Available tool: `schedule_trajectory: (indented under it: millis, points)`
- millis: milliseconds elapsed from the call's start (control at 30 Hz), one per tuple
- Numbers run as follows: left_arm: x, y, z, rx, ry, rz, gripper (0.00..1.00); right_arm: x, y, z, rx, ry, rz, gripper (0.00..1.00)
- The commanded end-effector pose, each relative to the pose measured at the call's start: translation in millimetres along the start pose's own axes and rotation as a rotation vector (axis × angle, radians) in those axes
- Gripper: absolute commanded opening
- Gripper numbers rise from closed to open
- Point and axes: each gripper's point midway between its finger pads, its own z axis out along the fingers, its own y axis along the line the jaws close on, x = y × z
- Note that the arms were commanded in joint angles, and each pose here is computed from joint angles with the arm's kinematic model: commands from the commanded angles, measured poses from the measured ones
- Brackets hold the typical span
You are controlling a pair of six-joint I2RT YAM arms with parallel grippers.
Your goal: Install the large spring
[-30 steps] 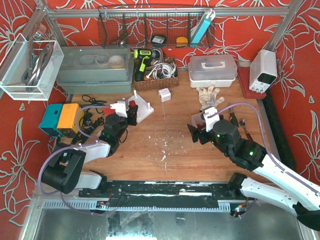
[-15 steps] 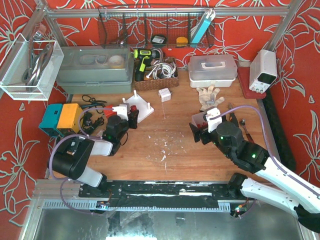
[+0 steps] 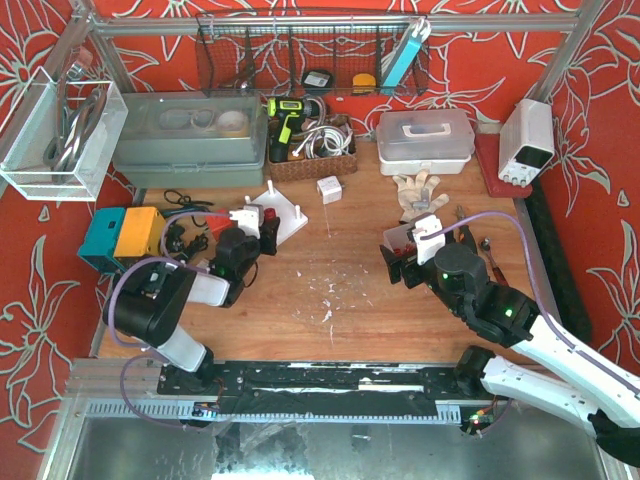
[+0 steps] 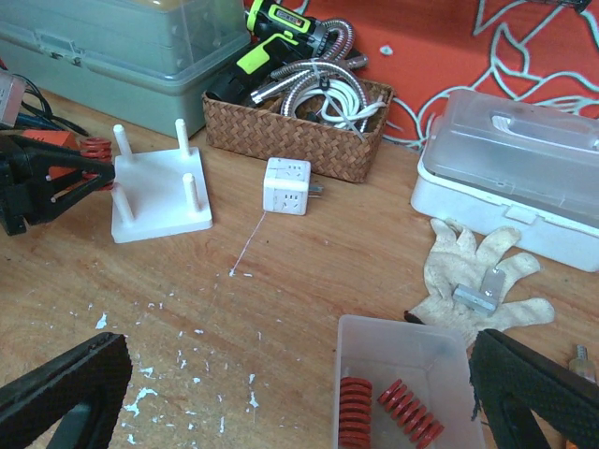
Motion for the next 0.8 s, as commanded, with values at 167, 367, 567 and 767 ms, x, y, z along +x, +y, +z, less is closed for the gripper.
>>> schedule_trajectory:
  millis: [167,367,567,767]
  points:
    - [-20,0,13,0.004,-0.079,0.030,0.06,1,-4,2,0.023,-0.010,-0.006,0.99]
    - [-17,1,4,0.000,-0.074,0.015,0.08,1,-4,2,0.024,-0.014,-0.004,0.99]
    - [-13,1,-5,-0.014,-0.067,0.005,0.14,2,-3,5,0.017,-0.011,-0.001,0.99]
    - [-8,-3,-2,-0.013,-0.040,0.024,0.15,1,-6,2,0.021,-0.019,0.006,0.99]
